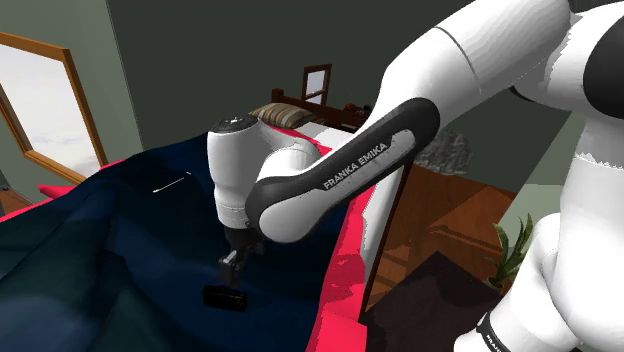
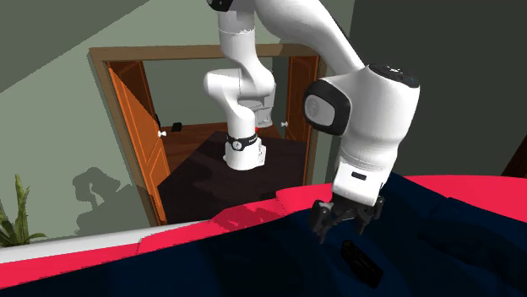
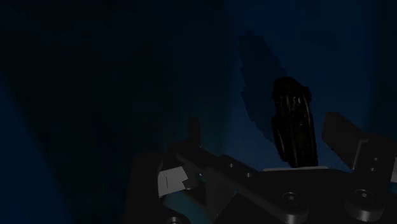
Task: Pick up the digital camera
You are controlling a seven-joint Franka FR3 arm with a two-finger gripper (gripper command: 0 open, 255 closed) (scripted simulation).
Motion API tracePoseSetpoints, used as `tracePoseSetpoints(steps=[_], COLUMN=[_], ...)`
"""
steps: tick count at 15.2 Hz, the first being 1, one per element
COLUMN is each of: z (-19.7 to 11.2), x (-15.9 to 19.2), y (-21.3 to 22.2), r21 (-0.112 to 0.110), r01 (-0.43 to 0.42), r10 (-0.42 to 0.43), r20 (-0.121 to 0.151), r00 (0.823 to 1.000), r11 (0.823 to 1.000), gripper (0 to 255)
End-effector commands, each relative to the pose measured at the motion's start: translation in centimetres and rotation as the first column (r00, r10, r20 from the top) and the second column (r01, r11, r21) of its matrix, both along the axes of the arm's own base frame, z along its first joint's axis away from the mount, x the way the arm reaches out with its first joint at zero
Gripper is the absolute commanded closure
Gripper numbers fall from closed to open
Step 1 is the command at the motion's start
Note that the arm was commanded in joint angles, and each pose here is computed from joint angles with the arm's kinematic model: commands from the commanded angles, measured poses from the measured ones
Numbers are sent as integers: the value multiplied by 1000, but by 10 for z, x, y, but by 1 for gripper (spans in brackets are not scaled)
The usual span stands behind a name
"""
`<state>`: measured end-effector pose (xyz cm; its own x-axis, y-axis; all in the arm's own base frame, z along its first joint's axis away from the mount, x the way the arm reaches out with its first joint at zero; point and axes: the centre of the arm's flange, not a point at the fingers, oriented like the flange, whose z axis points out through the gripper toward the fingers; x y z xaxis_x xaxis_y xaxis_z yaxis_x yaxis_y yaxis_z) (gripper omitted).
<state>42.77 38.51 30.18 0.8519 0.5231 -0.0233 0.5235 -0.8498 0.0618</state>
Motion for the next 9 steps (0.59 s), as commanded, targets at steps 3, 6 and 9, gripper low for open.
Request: tracePoseSetpoints(steps=[3,6,9], z=[-31,-43,-59], x=[-4,-4,-4], y=[43,45,45], r21=[-8,-8,-8], r01=[-69,-73,-73], r10=[69,73,73], r20=[-14,-15,-15], r00=[997,997,997], r11=[998,997,997], gripper=[0,0,0])
